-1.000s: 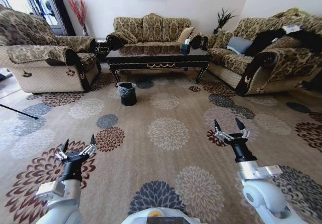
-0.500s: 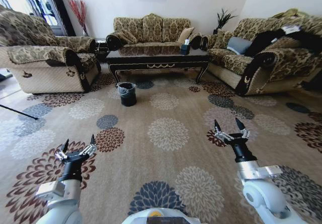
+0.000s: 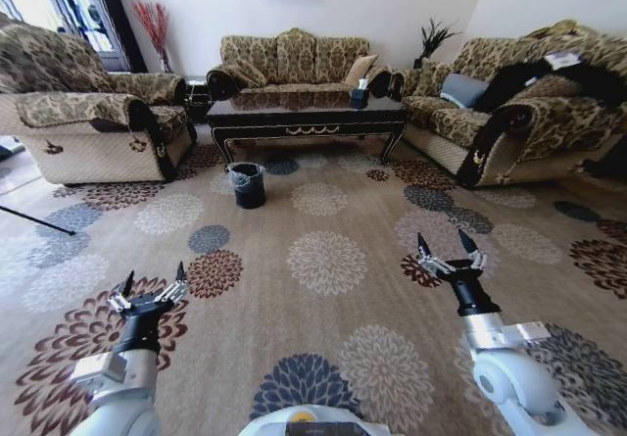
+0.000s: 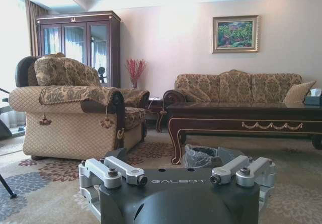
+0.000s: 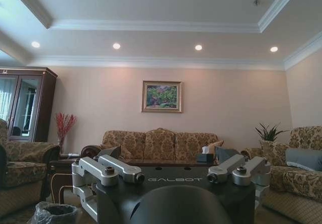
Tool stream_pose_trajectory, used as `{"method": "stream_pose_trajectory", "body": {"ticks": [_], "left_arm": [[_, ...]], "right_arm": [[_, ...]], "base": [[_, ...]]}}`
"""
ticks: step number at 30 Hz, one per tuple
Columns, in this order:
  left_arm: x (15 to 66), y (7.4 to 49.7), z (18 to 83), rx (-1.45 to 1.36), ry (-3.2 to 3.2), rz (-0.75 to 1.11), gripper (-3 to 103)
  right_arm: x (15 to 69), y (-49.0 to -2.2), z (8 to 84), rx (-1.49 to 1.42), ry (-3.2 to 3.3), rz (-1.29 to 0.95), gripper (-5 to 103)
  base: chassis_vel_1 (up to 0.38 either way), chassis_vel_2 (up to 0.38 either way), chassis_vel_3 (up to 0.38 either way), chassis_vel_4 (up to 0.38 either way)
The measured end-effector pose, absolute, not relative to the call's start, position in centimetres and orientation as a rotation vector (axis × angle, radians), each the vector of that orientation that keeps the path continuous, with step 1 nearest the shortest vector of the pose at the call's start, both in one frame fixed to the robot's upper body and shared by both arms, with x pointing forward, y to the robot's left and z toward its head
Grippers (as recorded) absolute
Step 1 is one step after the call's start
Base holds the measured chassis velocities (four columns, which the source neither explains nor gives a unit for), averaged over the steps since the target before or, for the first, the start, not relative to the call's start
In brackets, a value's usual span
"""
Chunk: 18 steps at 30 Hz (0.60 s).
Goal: Move to the front of the table and pick up the trash from the floor, then place it into the trash bin.
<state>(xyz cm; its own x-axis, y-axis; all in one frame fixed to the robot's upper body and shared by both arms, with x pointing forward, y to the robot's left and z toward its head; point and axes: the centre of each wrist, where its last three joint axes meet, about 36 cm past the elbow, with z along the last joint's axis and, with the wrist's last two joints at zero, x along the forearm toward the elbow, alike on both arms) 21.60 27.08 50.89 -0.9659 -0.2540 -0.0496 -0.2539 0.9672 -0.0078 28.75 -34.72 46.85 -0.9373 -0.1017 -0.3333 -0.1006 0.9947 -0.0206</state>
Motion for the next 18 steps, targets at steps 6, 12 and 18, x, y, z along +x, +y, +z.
{"method": "stream_pose_trajectory", "body": {"ticks": [6, 12, 18], "left_arm": [[21.6, 27.08, 50.89, -0.396, 3.066, -0.002, 100], [21.6, 27.08, 50.89, -0.396, 3.066, -0.002, 100], [21.6, 27.08, 50.89, -0.396, 3.066, -0.002, 100]], "right_arm": [[28.75, -34.72, 46.85, -0.146, 2.797, -0.005, 100], [28.75, -34.72, 46.85, -0.146, 2.797, -0.005, 100], [28.75, -34.72, 46.85, -0.146, 2.797, -0.005, 100]], "base": [[0.0, 0.0, 0.0, 0.0], [0.0, 0.0, 0.0, 0.0], [0.0, 0.0, 0.0, 0.0]]}}
